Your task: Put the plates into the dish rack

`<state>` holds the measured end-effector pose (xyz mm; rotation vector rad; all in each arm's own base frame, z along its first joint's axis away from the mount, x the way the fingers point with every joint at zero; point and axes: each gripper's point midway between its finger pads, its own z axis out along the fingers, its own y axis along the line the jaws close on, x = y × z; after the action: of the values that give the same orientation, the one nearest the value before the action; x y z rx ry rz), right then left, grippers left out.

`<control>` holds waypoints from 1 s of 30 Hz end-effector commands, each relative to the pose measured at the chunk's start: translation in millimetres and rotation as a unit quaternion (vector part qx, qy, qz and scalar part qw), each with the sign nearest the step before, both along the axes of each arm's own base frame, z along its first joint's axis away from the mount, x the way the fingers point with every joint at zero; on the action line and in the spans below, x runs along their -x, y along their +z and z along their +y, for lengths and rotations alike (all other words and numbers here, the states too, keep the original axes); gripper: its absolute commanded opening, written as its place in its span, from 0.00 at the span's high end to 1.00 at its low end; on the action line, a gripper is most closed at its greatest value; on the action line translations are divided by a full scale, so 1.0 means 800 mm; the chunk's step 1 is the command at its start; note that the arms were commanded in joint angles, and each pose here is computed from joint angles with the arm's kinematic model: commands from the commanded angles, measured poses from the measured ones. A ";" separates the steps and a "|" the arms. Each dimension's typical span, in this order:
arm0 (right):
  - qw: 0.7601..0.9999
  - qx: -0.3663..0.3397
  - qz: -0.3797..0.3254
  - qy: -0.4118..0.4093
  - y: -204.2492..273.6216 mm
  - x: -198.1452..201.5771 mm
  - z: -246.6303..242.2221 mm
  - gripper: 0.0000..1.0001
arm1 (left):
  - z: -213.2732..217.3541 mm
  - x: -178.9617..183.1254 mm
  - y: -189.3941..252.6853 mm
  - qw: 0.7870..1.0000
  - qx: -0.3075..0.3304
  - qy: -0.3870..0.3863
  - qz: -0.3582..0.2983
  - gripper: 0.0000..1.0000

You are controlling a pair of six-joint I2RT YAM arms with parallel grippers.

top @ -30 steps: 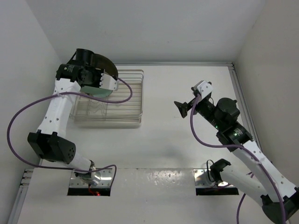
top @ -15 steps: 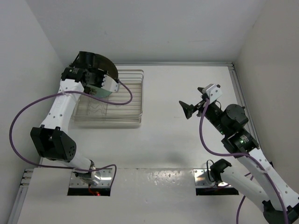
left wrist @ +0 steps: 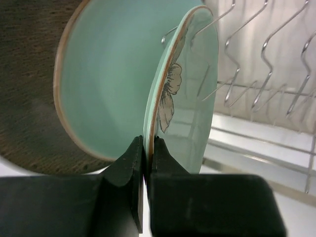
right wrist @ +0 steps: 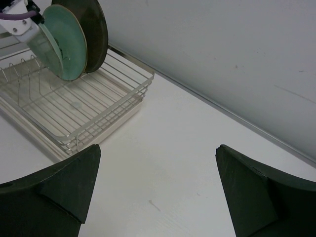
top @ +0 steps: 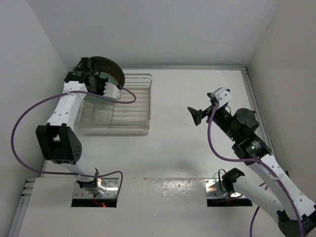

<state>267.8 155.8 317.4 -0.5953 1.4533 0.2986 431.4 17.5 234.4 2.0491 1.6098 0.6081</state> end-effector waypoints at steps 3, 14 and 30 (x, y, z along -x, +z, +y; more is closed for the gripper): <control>1.000 -0.023 -0.015 0.008 0.025 -0.004 0.007 0.02 | -0.005 -0.054 0.032 0.996 0.034 -0.001 -0.085 0.93; 1.000 -0.027 0.000 0.008 0.016 -0.004 0.010 0.00 | -0.027 -0.062 0.041 0.990 0.078 -0.028 -0.110 0.76; 0.996 -0.038 0.053 -0.053 -0.014 -0.018 -0.011 0.00 | 0.029 -0.027 0.223 0.924 0.195 0.184 -0.273 0.15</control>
<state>273.8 159.4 302.8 -0.5559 1.5288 0.3337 477.4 15.2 305.3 1.6123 1.5970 0.7204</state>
